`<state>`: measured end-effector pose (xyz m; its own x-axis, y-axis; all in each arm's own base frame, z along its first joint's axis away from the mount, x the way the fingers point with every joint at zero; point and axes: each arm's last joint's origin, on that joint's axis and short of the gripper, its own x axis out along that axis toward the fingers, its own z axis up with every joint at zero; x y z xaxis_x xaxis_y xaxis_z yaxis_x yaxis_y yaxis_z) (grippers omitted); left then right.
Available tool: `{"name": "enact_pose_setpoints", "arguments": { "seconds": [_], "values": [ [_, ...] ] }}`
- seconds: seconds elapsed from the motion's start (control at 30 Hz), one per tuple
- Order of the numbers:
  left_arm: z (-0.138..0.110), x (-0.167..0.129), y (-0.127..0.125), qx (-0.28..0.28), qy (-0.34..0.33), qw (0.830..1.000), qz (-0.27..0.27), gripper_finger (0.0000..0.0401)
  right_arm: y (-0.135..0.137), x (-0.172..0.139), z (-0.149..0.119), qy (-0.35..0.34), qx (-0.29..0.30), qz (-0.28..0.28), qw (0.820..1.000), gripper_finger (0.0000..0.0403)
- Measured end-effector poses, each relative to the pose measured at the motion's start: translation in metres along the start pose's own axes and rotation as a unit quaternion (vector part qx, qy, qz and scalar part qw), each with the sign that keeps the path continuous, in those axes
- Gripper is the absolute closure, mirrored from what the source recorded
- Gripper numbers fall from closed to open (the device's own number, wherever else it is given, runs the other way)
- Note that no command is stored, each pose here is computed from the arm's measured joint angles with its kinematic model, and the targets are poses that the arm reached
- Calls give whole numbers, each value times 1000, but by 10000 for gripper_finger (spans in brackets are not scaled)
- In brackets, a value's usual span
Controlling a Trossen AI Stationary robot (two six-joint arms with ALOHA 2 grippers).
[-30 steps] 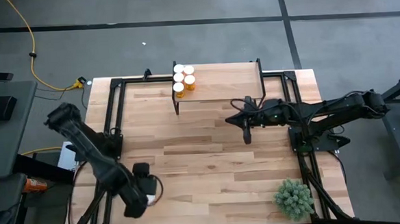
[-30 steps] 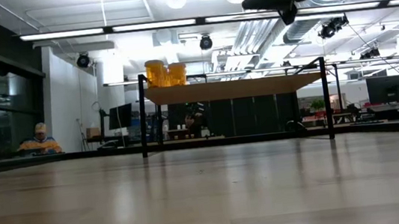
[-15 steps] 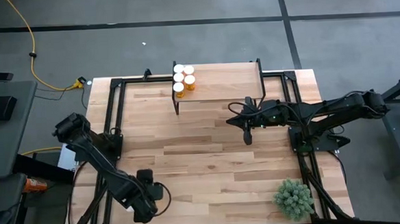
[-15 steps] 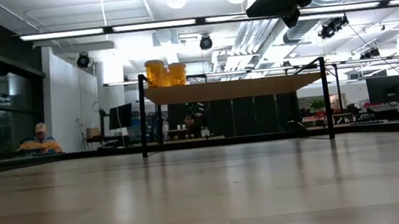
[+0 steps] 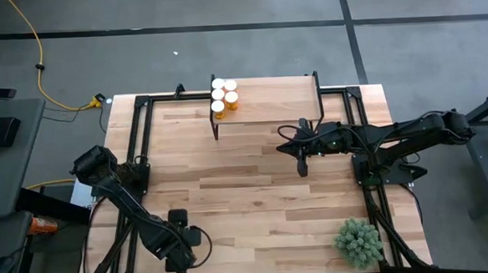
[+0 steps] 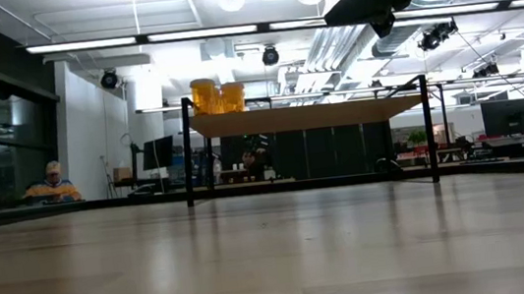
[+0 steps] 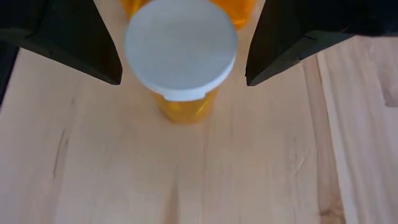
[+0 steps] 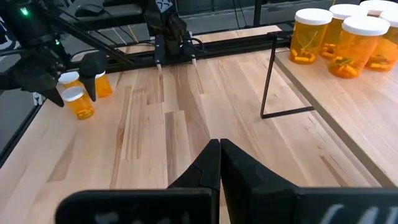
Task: Pick and place medicine bottles onto shelf by color
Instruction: Put the orange pill bottle on the shelf aligned with the other orange pill bottles
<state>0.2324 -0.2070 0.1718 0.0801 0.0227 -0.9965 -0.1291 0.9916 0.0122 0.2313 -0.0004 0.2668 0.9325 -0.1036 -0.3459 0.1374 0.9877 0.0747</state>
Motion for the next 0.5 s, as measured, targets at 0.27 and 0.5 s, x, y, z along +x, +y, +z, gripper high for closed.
{"name": "enact_pose_setpoints", "arguments": {
  "seconds": [0.27,0.5],
  "values": [
    [0,0,1,0,-5,1000,8,131,0,0,-1,5,-1,-1,1000,402],
    [-1,0,1,22,5,1000,4,196,-1,0,-4,19,1,-18,1000,402]
  ]
}}
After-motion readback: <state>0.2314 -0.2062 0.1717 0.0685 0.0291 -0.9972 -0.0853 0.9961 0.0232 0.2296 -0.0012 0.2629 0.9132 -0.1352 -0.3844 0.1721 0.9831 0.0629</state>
